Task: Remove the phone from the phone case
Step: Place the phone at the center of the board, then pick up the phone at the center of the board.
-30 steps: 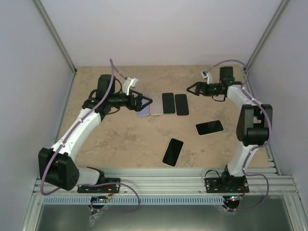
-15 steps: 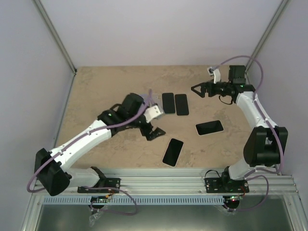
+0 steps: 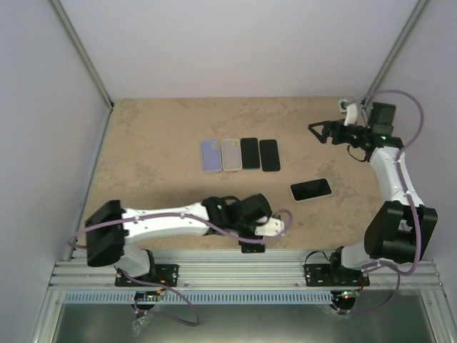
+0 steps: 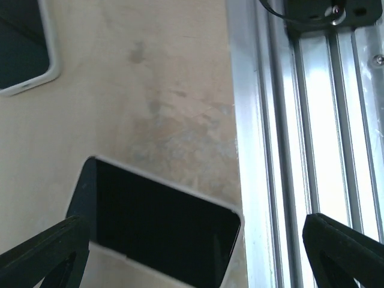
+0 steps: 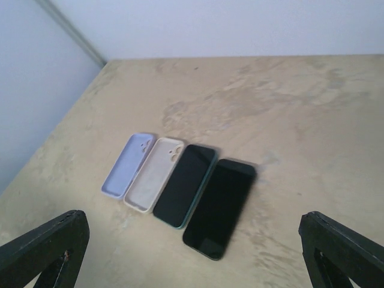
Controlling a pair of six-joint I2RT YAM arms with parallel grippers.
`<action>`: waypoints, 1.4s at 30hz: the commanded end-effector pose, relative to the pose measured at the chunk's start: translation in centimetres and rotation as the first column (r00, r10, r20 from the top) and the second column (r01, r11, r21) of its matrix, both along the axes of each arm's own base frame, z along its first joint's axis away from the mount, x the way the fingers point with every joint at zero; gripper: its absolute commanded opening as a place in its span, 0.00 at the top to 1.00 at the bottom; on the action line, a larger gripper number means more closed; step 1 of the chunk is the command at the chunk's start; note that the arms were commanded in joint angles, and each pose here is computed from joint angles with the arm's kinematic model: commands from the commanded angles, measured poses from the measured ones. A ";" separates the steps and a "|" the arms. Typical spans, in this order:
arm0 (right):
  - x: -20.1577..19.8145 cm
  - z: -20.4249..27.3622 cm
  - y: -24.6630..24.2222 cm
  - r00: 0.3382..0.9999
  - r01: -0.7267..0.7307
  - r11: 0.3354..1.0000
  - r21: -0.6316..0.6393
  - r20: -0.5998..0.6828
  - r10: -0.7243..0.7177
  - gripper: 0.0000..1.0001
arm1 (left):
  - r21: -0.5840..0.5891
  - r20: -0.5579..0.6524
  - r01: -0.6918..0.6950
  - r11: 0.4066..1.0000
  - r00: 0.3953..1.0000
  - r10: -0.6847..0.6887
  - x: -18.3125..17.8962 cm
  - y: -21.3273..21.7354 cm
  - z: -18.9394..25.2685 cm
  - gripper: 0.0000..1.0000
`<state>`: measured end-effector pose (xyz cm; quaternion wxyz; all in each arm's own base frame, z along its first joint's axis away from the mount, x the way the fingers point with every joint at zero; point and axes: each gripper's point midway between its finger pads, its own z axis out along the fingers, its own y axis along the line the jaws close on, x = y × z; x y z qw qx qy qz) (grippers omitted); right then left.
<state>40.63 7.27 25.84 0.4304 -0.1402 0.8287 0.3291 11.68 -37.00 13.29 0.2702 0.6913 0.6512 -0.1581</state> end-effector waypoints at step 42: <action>-0.5 -0.1 -3.9 0.997 0.075 0.987 0.145 -0.027 -0.071 0.02 | 0.244 0.329 -0.220 0.944 0.935 0.132 6.7 1.9 -8.2 0.01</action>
